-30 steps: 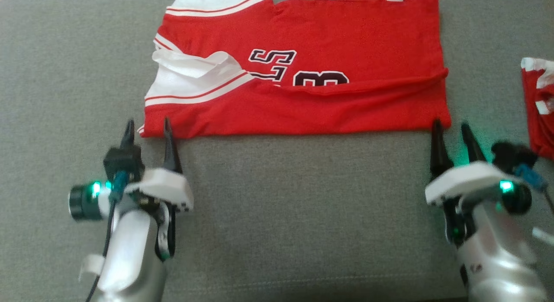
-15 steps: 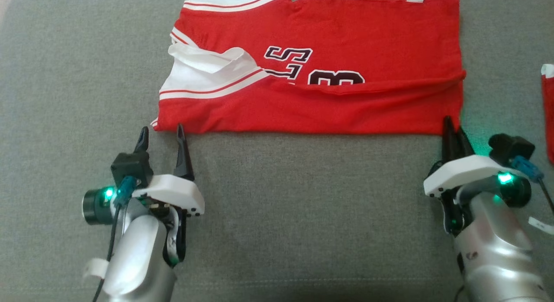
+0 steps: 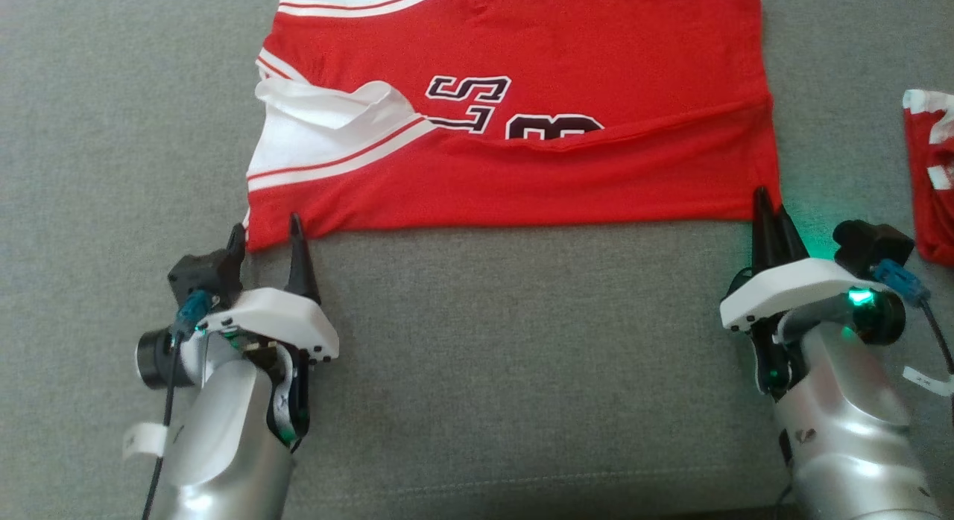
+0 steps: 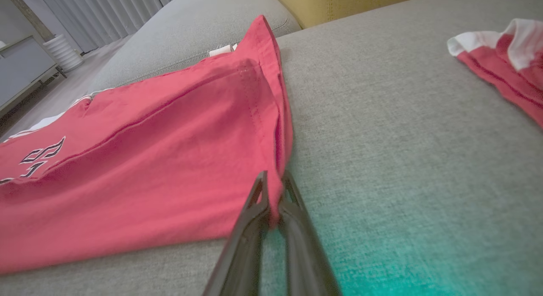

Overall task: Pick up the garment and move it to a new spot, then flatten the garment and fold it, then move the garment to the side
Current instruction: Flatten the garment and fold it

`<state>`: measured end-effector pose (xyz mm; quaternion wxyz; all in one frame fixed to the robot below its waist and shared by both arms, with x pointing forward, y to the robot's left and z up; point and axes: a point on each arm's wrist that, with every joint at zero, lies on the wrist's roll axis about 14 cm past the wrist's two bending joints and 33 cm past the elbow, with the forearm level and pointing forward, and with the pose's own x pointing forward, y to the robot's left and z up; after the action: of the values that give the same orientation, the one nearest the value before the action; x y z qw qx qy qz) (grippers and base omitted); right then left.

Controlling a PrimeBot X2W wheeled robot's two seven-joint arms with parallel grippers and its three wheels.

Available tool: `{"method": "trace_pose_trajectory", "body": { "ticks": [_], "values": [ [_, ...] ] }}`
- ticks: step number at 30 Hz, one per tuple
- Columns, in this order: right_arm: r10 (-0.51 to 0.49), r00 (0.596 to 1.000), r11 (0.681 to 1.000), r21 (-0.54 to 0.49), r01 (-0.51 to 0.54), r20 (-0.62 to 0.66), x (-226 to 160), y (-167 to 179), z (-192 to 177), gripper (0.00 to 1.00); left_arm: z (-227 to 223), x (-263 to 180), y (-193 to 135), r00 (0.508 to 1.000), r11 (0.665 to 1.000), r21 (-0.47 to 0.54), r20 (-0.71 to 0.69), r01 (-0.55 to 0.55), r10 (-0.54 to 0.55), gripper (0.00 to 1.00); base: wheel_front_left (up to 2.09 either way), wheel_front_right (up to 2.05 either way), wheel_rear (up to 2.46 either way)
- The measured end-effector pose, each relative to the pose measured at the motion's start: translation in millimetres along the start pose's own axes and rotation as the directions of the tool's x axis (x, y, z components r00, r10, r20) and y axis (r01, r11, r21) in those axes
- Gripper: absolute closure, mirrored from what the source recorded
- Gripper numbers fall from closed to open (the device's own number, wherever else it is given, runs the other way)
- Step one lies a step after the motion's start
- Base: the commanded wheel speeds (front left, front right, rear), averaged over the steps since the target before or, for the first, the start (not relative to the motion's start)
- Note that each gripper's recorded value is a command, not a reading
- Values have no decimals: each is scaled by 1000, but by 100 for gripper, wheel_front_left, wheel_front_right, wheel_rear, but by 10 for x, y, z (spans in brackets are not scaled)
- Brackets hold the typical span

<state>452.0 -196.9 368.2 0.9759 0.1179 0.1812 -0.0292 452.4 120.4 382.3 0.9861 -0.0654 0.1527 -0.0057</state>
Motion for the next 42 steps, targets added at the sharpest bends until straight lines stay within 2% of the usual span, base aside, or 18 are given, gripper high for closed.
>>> {"method": "trace_pose_trajectory", "body": {
  "ticks": [4, 5, 6, 7, 11, 16, 25, 26, 27, 30, 33, 38, 42],
  "values": [
    [0, 1000, 1000, 5, 0, 14, -13, -3, 45, 100, -100, 16, -24, 999, 1000, 4, -38, 6, -6, 0, 0, 0, 0],
    [3, 1000, 1000, 4, -3, 18, -19, 4, 59, 100, -118, 12, -31, 999, 1000, 0, -46, 9, -9, 41, 0, 0, 0],
    [5, 1000, 1000, 3, -5, 22, -27, 10, 75, 100, -131, 5, -39, 999, 1000, -5, -52, 13, -14, 76, 0, 0, 0],
    [7, 1000, 1000, 5, -7, 26, -35, 17, 92, 100, -126, -1, -49, 998, 1000, -2, -53, 17, -17, 100, 0, 0, 0],
    [12, 999, 1000, 9, -12, 47, -90, 38, 168, 100, -105, -60, -93, 998, 999, -4, -53, 38, -38, 100, 0, 0, 0],
    [0, 999, 1000, 21, -1, 48, -277, 1, 137, 100, -106, -263, -9, 999, 1000, -25, -49, 13, -14, 100, 0, 0, 0],
    [-23, 1000, 998, 66, 23, -11, -755, -76, -204, 100, -336, -884, 88, 997, 1000, -7, -73, 15, -15, 100, 0, 0, 0],
    [-24, 999, 997, 71, 25, -23, -794, -77, -259, 76, -383, -951, 104, 997, 1000, -9, -81, 11, -11, 63, 0, 0, 0],
    [-25, 999, 997, 76, 27, -34, -818, -77, -304, 0, -405, -996, 115, 996, 1000, -11, -84, 7, -8, 0, 0, 0, 0],
    [-29, 999, 997, 72, 31, -34, -796, -106, -293, 0, -364, -1007, 142, 998, 1000, 0, -67, 5, -5, 0, 0, 0, 0],
    [-29, 1000, 999, 46, 29, 0, -672, -149, -128, 0, -193, -874, 67, 999, 998, 53, -20, 41, -40, 0, 0, 0, 0],
    [25, 998, 999, -50, -22, 51, -273, -54, 336, 0, 441, -342, -126, 981, 975, 176, 111, 138, -159, 0, 0, 0, 0],
    [61, 997, 991, -122, -55, 44, 62, 45, 646, 0, 894, 124, -270, 961, 942, 274, 140, 196, -240, 0, 0, 0, 0]
  ]
}}
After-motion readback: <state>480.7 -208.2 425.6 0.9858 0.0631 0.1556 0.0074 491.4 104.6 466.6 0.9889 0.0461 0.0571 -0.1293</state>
